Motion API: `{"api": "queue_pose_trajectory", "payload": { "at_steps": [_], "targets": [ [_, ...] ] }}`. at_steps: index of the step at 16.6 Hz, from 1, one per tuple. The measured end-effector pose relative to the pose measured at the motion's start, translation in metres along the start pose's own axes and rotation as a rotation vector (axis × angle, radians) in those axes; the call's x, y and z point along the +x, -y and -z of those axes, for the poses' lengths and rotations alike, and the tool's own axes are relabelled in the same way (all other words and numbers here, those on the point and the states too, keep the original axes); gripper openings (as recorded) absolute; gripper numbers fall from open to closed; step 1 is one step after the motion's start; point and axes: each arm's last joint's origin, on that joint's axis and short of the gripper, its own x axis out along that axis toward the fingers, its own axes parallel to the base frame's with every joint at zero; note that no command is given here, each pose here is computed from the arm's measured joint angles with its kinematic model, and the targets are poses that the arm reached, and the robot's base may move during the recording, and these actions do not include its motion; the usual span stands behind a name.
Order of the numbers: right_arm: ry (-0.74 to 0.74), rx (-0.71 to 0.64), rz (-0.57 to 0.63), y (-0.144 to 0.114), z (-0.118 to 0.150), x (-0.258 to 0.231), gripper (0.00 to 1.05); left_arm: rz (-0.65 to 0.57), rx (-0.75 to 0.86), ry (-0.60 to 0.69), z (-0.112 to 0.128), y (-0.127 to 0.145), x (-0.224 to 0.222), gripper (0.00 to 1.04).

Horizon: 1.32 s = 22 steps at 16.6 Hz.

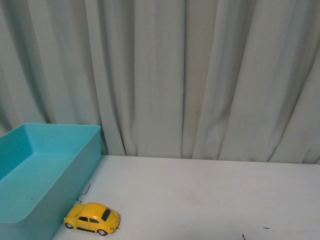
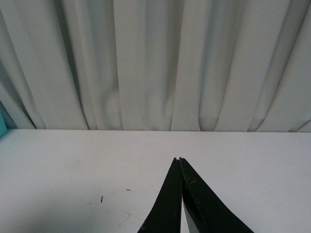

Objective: Wind up and store yellow beetle toy

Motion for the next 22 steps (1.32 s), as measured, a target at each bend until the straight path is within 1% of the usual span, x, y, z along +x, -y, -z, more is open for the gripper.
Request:
{"api": "queue_pose_trajectory", "payload": {
  "at_steps": [2,3,7,8,9,10,11,12,13,14,15,16,19,22],
  "targets": [
    [0.000,0.001,0.000,0.000,0.000,0.000,0.19,0.000,0.000,0.000,0.000,0.000,0.000,0.98],
    [0.000,0.000,0.000,0.000,0.000,0.000,0.33,0.000,0.000,0.000,0.000,0.000,0.000,0.98],
    [0.000,0.001,0.000,0.000,0.000,0.000,0.73,0.000,0.000,0.000,0.000,0.000,0.000,0.98],
    [0.000,0.000,0.000,0.000,0.000,0.000,0.87,0.000,0.000,0.000,0.000,0.000,0.000,0.98],
    [0.000,0.001,0.000,0.000,0.000,0.000,0.98,0.000,0.000,0.000,0.000,0.000,0.000,0.98],
    [0.000,0.001,0.000,0.000,0.000,0.000,0.98,-0.001,0.000,-0.001,0.000,0.000,0.000,0.98],
    [0.000,0.001,0.002,0.000,0.000,0.000,0.98,-0.123,-0.078,-0.193,0.001,0.003,0.000,0.98],
    [0.000,0.001,-0.002,0.000,0.000,0.000,0.98,-0.215,-0.125,-0.283,-0.003,0.008,0.005,0.98],
    [0.000,0.001,-0.002,0.000,0.000,0.000,0.98,-0.284,-0.179,-0.261,-0.008,0.011,0.010,0.98],
    [0.000,0.001,0.000,0.000,0.000,0.000,0.98,-0.384,-0.257,-0.188,-0.016,0.007,0.017,0.98],
    [0.000,0.001,0.000,0.000,0.000,0.000,0.98,-0.402,-0.294,-0.134,-0.026,0.004,0.026,0.98],
    [0.000,0.001,0.000,0.000,0.000,0.000,0.98,-0.352,-0.306,-0.100,-0.032,0.002,0.041,0.98],
    [0.000,0.000,0.000,0.000,0.000,0.000,0.98,-0.306,-0.247,-0.086,-0.039,-0.013,0.077,0.98],
    [0.000,0.000,0.000,0.000,0.000,0.000,0.98,-0.230,-0.143,-0.084,-0.054,-0.036,0.120,0.98]
  ]
}}
